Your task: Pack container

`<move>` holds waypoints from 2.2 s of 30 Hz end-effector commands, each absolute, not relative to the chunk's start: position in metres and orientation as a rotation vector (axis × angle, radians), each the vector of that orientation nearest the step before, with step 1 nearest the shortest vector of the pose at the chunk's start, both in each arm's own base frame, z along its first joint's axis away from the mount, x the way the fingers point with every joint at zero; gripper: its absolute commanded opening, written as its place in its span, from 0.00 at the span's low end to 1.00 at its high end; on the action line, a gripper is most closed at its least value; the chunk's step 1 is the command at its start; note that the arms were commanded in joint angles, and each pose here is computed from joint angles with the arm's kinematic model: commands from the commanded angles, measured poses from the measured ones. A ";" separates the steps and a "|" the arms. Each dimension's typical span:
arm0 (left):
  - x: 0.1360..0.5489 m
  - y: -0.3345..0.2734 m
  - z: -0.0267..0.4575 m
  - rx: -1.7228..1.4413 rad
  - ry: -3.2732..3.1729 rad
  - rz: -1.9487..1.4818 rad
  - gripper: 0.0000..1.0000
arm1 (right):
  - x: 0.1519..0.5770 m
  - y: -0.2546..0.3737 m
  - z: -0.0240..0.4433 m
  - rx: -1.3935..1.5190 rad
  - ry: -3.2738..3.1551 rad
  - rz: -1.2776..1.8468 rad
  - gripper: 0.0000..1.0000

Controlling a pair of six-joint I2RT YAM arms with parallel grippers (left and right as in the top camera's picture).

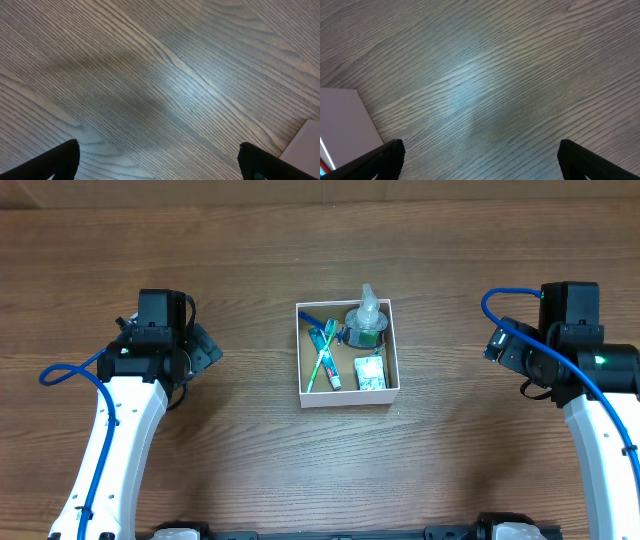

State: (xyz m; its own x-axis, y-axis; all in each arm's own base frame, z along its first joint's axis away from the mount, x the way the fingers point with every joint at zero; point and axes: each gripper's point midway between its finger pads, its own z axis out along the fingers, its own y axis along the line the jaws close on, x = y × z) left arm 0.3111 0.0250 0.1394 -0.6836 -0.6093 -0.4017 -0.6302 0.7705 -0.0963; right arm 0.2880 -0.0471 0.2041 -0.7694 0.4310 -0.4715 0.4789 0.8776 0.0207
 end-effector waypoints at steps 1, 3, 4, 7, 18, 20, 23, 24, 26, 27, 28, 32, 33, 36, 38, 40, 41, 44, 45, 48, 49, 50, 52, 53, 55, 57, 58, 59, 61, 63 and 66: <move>0.315 0.028 0.151 -0.913 2.524 0.073 1.00 | 0.292 -0.049 0.214 0.666 2.539 -0.138 1.00; 0.315 0.028 0.151 -0.913 2.524 0.073 1.00 | 0.292 -0.049 0.214 0.666 2.539 -0.138 1.00; 0.315 0.028 0.151 -0.913 2.524 0.073 1.00 | 0.292 -0.049 0.214 0.666 2.540 -0.138 1.00; 0.315 0.028 0.151 -0.914 2.524 0.072 1.00 | 0.291 -0.049 0.215 0.665 2.536 -0.137 1.00; 0.315 0.028 0.151 -0.913 2.524 0.072 1.00 | 0.238 -0.046 0.304 0.620 2.189 -0.037 1.00; 0.315 0.028 0.151 -0.913 2.524 0.073 1.00 | 0.231 -0.046 0.313 0.614 2.152 -0.027 1.00; 0.315 0.028 0.151 -0.913 2.524 0.072 1.00 | 0.229 -0.045 0.314 0.613 2.143 -0.024 1.00; 0.315 0.028 0.151 -0.913 2.524 0.073 1.00 | 0.230 -0.046 0.313 0.614 2.150 -0.026 1.00; 0.315 0.028 0.151 -0.913 2.524 0.072 1.00 | 0.233 -0.046 0.310 0.616 2.164 -0.030 1.00; 0.315 0.028 0.151 -0.913 2.524 0.073 1.00 | 0.234 -0.046 0.309 0.617 2.169 -0.031 1.00; 0.315 0.028 0.151 -0.913 2.524 0.073 1.00 | 0.234 -0.046 0.308 0.617 2.172 -0.032 1.00; 0.315 0.028 0.151 -0.913 2.524 0.072 1.00 | 0.225 -0.045 0.318 0.611 2.127 -0.020 1.00; 0.315 0.028 0.151 -0.913 2.524 0.073 1.00 | 0.220 -0.045 0.323 0.608 2.105 -0.014 1.00; 0.315 0.028 0.151 -0.913 2.524 0.073 1.00 | 0.202 -0.042 0.340 0.581 2.021 0.010 1.00; 0.315 0.028 0.151 -0.914 2.524 0.072 1.00 | 0.187 -0.035 0.351 0.534 1.947 0.047 1.00; 0.315 0.028 0.151 -0.913 2.524 0.073 1.00 | 0.179 -0.028 0.356 0.492 1.885 0.092 1.00; 0.315 0.028 0.151 -0.913 2.524 0.073 1.00 | 0.177 -0.024 0.359 0.462 1.832 0.128 1.00; 0.315 0.028 0.151 -0.913 2.524 0.072 1.00 | 0.175 -0.015 0.362 0.397 1.636 0.225 1.00; 0.315 0.028 0.151 -0.914 2.524 0.072 1.00 | 0.175 -0.013 0.359 0.385 1.592 0.242 1.00; 0.315 0.028 0.151 -0.913 2.524 0.072 1.00 | 0.182 -0.008 0.346 0.346 1.461 0.293 1.00; 0.315 0.028 0.151 -0.913 2.524 0.072 1.00 | 0.186 -0.003 0.342 0.321 1.422 0.320 1.00; 0.315 0.028 0.151 -0.913 2.524 0.072 1.00 | 0.191 0.002 0.336 0.291 1.391 0.344 1.00; 0.315 0.028 0.151 -0.913 2.524 0.072 1.00 | 0.200 0.015 0.325 0.212 1.340 0.385 1.00; 0.315 0.028 0.151 -0.913 2.524 0.072 1.00 | 0.203 0.018 0.320 0.200 1.327 0.395 1.00; 0.315 0.028 0.151 -0.913 2.524 0.072 1.00 | 0.211 0.020 0.307 0.191 1.321 0.403 1.00; 0.315 0.028 0.151 -0.913 2.524 0.072 1.00 | 0.217 0.020 0.295 0.191 1.332 0.396 1.00; 0.315 0.028 0.151 -0.913 2.524 0.072 1.00 | 0.221 0.020 0.286 0.185 1.342 0.383 1.00; 0.315 0.028 0.151 -0.913 2.524 0.072 1.00 | 0.224 0.020 0.279 0.177 1.350 0.371 1.00; 0.315 0.028 0.151 -0.913 2.524 0.072 1.00 | 0.228 0.020 0.267 0.174 1.370 0.353 1.00; 0.315 0.028 0.151 -0.913 2.524 0.072 1.00 | 0.231 0.019 0.260 0.173 1.367 0.345 1.00; 0.315 0.028 0.151 -0.913 2.524 0.073 1.00 | 0.233 0.017 0.251 0.179 1.359 0.339 1.00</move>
